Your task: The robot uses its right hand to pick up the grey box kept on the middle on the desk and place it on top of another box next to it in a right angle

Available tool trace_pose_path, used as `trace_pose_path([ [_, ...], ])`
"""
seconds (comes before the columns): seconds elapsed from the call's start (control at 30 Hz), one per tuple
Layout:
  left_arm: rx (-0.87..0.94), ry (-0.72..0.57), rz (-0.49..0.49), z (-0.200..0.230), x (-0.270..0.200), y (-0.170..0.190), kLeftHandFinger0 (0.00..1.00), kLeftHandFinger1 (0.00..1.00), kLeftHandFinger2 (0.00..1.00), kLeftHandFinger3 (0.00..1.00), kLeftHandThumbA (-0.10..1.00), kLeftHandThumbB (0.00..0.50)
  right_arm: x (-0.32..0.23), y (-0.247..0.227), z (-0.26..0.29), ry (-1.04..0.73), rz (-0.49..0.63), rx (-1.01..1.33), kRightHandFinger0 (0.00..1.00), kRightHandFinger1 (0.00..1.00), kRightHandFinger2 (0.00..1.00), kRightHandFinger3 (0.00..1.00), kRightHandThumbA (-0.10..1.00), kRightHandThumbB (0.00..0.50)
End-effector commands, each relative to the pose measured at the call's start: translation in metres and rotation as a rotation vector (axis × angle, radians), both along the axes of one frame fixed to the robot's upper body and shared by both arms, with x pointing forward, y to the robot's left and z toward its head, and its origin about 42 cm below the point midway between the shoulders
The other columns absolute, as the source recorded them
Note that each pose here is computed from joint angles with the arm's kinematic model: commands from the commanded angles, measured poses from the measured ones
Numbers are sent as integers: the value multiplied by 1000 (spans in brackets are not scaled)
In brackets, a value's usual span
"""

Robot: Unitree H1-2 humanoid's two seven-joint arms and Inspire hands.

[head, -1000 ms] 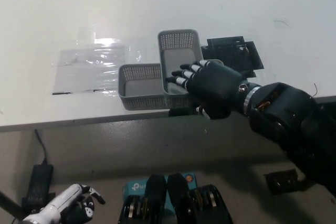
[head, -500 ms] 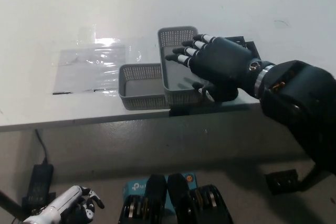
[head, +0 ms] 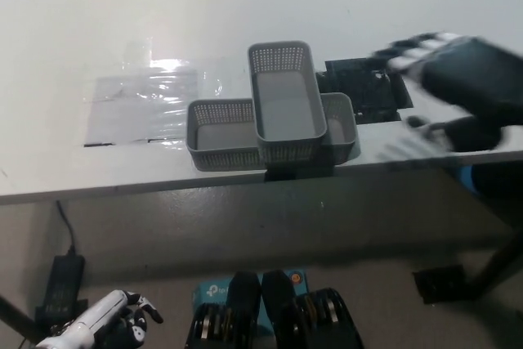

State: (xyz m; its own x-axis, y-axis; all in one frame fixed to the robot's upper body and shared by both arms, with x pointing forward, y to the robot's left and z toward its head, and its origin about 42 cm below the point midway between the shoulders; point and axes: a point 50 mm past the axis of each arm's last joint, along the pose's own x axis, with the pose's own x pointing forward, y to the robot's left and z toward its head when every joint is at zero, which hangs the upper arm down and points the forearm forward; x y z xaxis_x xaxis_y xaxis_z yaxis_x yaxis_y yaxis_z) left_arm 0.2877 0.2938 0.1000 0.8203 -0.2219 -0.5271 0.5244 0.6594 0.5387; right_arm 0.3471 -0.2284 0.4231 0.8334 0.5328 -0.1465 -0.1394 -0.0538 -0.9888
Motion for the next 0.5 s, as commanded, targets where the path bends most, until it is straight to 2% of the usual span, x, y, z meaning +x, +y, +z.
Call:
trace_pose_path([
  [0.0, 15, -61, 5, 13, 6, 9, 6, 10, 112, 504, -89, 181, -85, -78, 11, -132, -103, 417, 721, 838, 960, 984, 466, 202],
  [0.03, 18, -72, -7, 12, 5, 9, 14, 11, 118, 499, -93, 177, -91, -84, -1, -145, -169, 479, 605, 690, 838, 917, 413, 202],
  [0.07, 20, -75, -9, 12, 5, 9, 42, 32, 146, 494, -78, 183, -93, -87, -8, -151, -189, 512, 536, 609, 754, 875, 378, 190],
  [0.1, 23, -73, -7, 12, 4, 9, 71, 47, 165, 492, -68, 177, -95, -95, -29, -145, -241, 605, 418, 493, 665, 829, 303, 171],
  [0.13, 22, -67, -3, 11, 2, 9, 77, 49, 169, 492, -66, 177, -95, -101, -49, -129, -296, 682, 345, 422, 609, 798, 238, 176],
  [0.17, 23, -67, -1, 11, 2, 10, 91, 59, 184, 507, -66, 174, -92, -107, -69, -102, -337, 756, 258, 334, 545, 782, 229, 182],
  [0.2, 16, -67, 5, 10, 2, 10, 86, 55, 180, 504, -73, 178, -91, -112, -88, -89, -380, 806, 274, 350, 535, 770, 249, 183],
  [0.23, 18, -65, 8, 10, 2, 10, 71, 49, 175, 503, -71, 179, -88, -117, -106, -75, -411, 871, 288, 371, 527, 753, 211, 186],
  [0.27, 18, -67, 6, 10, 3, 10, 50, 36, 159, 497, -73, 179, -86, -122, -127, -64, -468, 925, 278, 363, 521, 751, 213, 184],
  [0.33, 16, -67, 3, 9, 1, 9, 59, 47, 177, 506, -56, 179, -82, -128, -167, -79, -545, 1026, 219, 341, 469, 707, 150, 203],
  [0.47, 10, -76, 3, 7, 2, 10, 57, 35, 162, 498, -48, 184, -70, -129, -239, -61, -673, 1224, 205, 317, 438, 703, 110, 212],
])
